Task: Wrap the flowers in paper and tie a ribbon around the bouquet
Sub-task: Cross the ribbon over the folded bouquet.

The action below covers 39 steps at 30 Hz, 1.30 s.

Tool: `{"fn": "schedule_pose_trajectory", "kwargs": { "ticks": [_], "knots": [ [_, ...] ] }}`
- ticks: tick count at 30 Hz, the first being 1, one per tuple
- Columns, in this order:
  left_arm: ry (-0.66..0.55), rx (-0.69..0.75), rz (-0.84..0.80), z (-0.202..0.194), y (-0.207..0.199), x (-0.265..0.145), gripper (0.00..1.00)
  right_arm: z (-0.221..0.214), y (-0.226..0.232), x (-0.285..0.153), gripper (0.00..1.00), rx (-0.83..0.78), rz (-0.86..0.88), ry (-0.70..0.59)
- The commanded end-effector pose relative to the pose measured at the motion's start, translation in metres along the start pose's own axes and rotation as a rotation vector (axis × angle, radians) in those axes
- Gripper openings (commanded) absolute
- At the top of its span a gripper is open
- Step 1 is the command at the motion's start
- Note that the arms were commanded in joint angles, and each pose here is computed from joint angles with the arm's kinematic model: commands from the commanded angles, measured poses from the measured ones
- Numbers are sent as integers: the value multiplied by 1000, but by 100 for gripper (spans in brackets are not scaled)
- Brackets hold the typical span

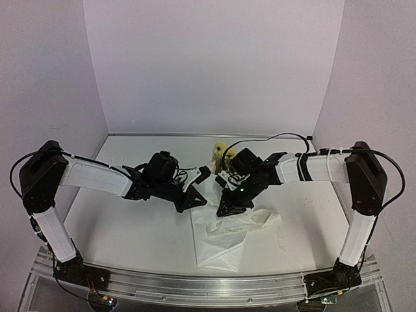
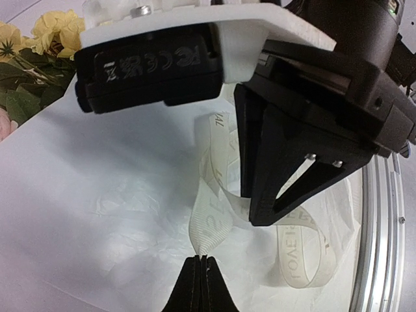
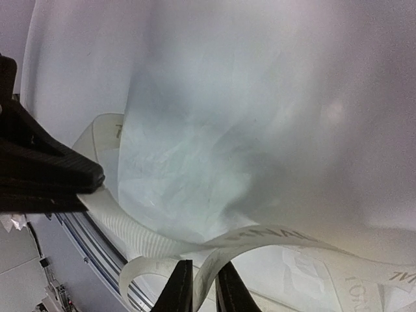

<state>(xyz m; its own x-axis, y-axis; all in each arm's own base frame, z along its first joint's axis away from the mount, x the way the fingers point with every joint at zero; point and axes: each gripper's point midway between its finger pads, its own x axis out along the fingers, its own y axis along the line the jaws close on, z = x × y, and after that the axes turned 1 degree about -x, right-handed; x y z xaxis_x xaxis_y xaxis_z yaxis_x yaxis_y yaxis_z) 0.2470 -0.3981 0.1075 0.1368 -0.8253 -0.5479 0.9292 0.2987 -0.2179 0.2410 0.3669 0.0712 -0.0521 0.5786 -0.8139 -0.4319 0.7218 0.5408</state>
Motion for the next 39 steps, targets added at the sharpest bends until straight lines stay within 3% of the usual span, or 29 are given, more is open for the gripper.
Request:
{"fn": "schedule_pose_trajectory", "kwargs": {
  "ticks": [1, 7, 16, 21, 27, 39],
  "knots": [
    [-39, 29, -12, 17, -1, -4, 0, 1, 11, -24, 9, -29, 1, -51],
    [-38, 33, -6, 17, -1, -5, 0, -8, 29, -23, 0, -42, 52, -29],
    [-38, 23, 7, 14, 8, -8, 0, -35, 88, -47, 0, -229, 236, -42],
    [-44, 14, 0, 16, 11, -10, 0, -48, 106, -52, 0, -252, 327, 7],
    [-49, 15, 1, 18, 11, -12, 0, -38, 86, -32, 0, -225, 262, 47],
    [-38, 11, -14, 15, 6, -18, 0, -6, 12, 2, 0, -120, -57, 64]
  ]
}}
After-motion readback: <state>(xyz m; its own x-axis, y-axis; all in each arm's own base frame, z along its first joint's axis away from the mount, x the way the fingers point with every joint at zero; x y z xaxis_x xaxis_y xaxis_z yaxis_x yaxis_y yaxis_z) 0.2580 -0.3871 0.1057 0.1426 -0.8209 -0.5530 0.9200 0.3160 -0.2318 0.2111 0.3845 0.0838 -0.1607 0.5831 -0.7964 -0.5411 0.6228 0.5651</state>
